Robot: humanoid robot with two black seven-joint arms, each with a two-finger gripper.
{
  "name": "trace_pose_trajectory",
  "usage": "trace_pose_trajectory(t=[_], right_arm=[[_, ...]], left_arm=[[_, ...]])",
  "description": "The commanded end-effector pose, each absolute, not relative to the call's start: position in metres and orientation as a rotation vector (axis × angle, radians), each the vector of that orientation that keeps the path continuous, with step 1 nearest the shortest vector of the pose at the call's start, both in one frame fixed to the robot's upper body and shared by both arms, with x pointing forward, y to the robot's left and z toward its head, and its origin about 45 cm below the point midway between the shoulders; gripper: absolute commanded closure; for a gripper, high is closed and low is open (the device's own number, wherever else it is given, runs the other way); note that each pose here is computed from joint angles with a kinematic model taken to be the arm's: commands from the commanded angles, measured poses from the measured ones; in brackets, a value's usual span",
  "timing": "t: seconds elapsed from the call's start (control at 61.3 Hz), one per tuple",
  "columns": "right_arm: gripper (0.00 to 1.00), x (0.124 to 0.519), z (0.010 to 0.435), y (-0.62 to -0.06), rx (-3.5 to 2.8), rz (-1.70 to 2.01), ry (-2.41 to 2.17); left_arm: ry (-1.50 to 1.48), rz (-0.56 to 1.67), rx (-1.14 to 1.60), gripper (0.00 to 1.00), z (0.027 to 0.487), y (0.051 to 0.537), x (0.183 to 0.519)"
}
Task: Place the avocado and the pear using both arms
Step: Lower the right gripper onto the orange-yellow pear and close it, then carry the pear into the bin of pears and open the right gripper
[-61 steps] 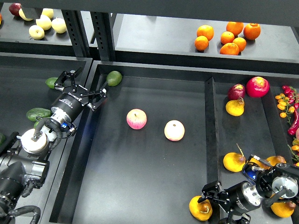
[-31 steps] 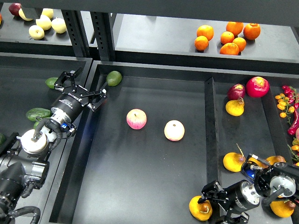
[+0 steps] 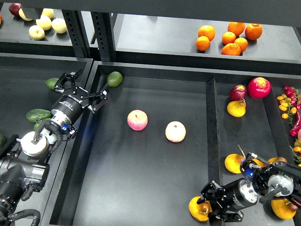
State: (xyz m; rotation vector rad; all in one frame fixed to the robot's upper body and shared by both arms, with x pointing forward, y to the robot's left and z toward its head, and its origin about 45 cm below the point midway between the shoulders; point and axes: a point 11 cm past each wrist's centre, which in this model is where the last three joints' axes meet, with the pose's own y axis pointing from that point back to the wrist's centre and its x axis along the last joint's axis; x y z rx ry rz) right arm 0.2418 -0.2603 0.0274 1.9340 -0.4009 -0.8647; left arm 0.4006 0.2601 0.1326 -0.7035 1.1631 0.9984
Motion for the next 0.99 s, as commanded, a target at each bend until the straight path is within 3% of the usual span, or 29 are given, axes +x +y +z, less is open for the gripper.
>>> trace_pose_trajectory(t=[0.0, 0.375, 0.734, 0.979], right_arm=[[0.73, 0.247, 0.030, -0.261, 1.945, -0.864, -0.422], [0.95, 0.264, 0.042, -0.245, 2.029, -0.889, -0.468], [0.97, 0.300, 0.080, -0.235, 2.194, -0.970, -0.593], [0.97, 0.309, 0.100, -0.273, 2.181, -0.974, -0.689]], left_arm=[[1.163, 0.997, -0.702, 0.01, 0.133, 0.260, 0.401], [1.163, 0.997, -0.704, 0.01, 0.133, 0.260, 0.401], [1.161, 0.995, -0.705, 0.01, 0.134, 0.259, 0.401], [1.160, 0.994, -0.703, 0.01, 0.134, 0.259, 0.401]])
